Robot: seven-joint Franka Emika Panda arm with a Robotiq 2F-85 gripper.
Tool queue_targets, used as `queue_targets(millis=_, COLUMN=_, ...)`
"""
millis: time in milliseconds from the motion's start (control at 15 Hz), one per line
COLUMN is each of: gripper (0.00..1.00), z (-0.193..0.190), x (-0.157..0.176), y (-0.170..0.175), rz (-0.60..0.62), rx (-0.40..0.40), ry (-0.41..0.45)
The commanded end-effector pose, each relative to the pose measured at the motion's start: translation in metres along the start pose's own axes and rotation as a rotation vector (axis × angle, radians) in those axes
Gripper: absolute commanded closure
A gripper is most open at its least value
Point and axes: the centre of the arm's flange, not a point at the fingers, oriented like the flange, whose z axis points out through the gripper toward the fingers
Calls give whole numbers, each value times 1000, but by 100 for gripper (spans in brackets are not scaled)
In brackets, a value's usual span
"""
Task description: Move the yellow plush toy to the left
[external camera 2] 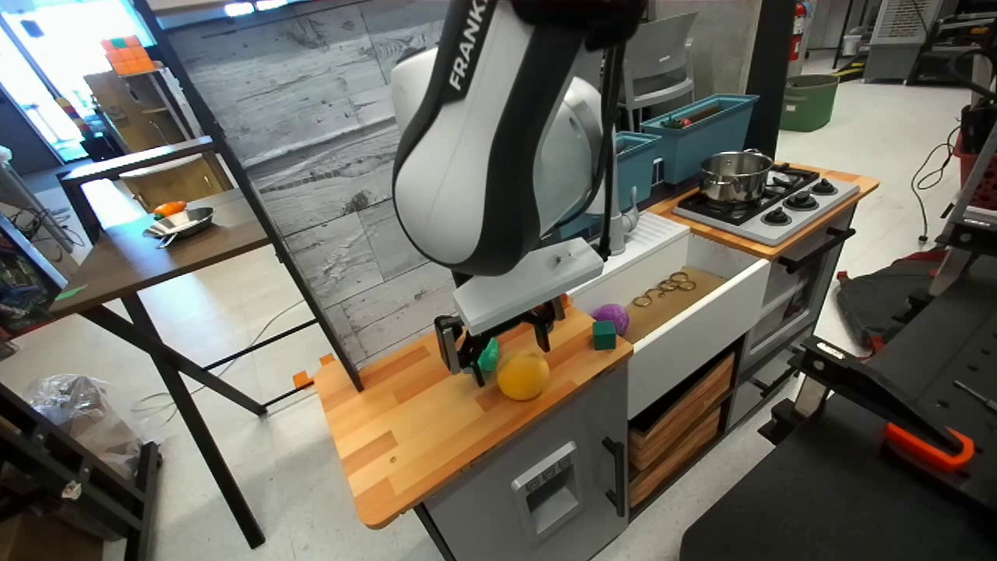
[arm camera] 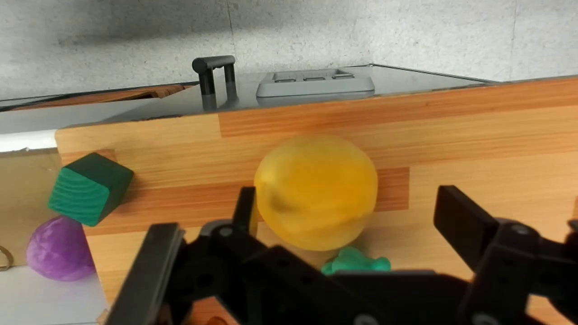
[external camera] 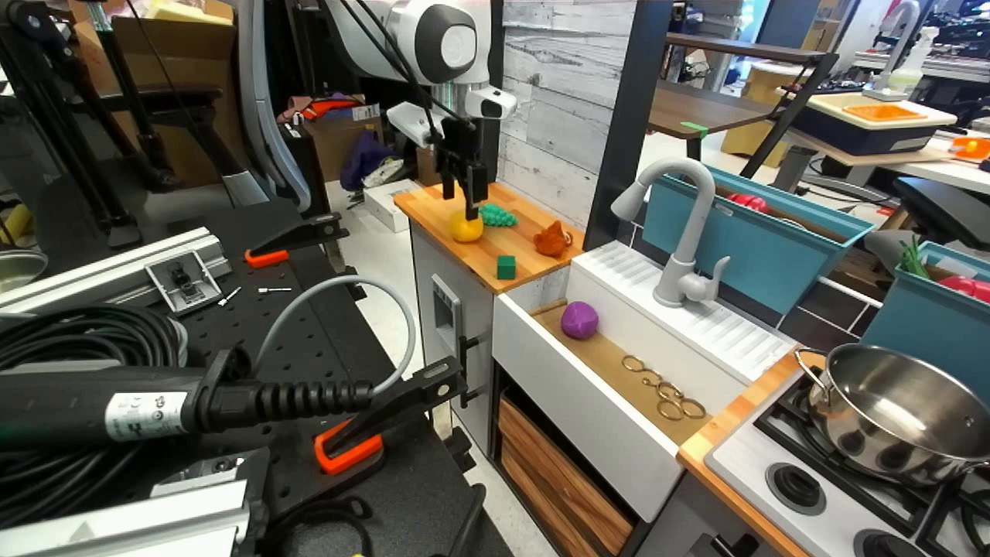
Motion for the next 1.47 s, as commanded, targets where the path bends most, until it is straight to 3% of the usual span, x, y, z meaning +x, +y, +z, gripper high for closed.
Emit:
queue_targets(millis=0, gripper=0, z=21, x=21, y=-12, rz=-22, rx=-34, ry=7)
queue_targets(millis=133, gripper=0, z=32, x=22, y=-14, rz=-22, rx=-47, ry=-3)
queue_targets(millis=267, gripper=26, z=39, x=23, y=-13, rz=-17, rx=-63, ry=-12)
queue_targets(millis=533, gripper=58, z=31, x=23, y=-10, rz=-20, rx=-75, ry=-71)
queue_targets(millis=933, gripper=93, z=-12, x=25, y=-44, rz=-62, rx=-23, ry=-44)
queue_targets(millis=1400, gripper=94, z=-25, x=18, y=-102, rz=-120, rx=77, ry=-33)
